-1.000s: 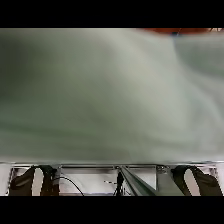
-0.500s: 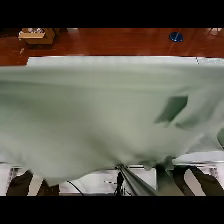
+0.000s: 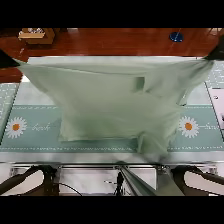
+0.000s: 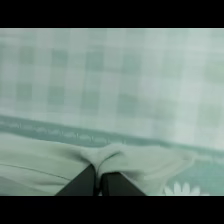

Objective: Fold the shirts.

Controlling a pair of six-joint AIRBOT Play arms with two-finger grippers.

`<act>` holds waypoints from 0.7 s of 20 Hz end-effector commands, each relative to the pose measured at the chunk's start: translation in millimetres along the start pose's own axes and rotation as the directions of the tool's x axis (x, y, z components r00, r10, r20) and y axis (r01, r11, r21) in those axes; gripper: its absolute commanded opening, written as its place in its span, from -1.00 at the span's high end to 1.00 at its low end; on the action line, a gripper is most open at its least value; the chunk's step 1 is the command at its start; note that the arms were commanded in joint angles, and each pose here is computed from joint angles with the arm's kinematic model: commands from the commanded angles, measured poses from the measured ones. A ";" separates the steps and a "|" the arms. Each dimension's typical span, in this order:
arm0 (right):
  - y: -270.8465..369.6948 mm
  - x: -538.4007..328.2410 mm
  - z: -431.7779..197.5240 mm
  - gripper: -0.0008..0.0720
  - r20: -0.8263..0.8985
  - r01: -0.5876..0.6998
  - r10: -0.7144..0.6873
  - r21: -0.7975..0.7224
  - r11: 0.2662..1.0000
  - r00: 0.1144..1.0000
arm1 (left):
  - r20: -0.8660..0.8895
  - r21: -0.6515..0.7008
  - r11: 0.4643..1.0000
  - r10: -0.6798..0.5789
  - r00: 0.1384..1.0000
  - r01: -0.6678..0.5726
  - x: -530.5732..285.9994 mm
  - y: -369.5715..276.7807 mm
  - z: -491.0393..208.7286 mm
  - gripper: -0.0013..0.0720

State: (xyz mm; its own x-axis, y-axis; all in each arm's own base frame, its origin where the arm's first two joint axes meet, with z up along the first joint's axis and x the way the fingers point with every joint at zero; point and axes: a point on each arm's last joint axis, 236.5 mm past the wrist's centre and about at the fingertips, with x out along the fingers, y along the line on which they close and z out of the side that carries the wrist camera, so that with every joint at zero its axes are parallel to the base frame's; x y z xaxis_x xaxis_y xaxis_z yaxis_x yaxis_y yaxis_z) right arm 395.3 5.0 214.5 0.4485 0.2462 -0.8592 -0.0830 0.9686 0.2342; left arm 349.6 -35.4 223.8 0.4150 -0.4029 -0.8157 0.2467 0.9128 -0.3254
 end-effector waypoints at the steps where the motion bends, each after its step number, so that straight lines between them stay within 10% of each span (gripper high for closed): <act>1: -4.2 49.8 51.0 0.88 0.113 -0.017 0.016 0.007 1.000 0.994 | -0.004 -0.028 0.999 0.030 1.000 -0.030 65.9 34.2 33.5 0.92; 14: -74.6 209.1 108.4 0.88 0.209 0.021 -0.041 0.100 0.995 0.977 | 0.141 -0.039 0.997 0.068 0.988 -0.064 238.7 97.8 103.4 0.92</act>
State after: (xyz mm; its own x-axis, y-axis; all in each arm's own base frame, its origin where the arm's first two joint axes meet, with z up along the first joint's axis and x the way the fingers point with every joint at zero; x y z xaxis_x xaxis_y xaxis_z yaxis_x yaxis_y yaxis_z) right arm 566.1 -11.9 98.1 0.6052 0.2146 -0.7666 -0.0074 0.9645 0.2641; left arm 533.3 -47.6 72.7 0.5012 -0.3667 -0.7838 0.2011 0.9303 -0.3066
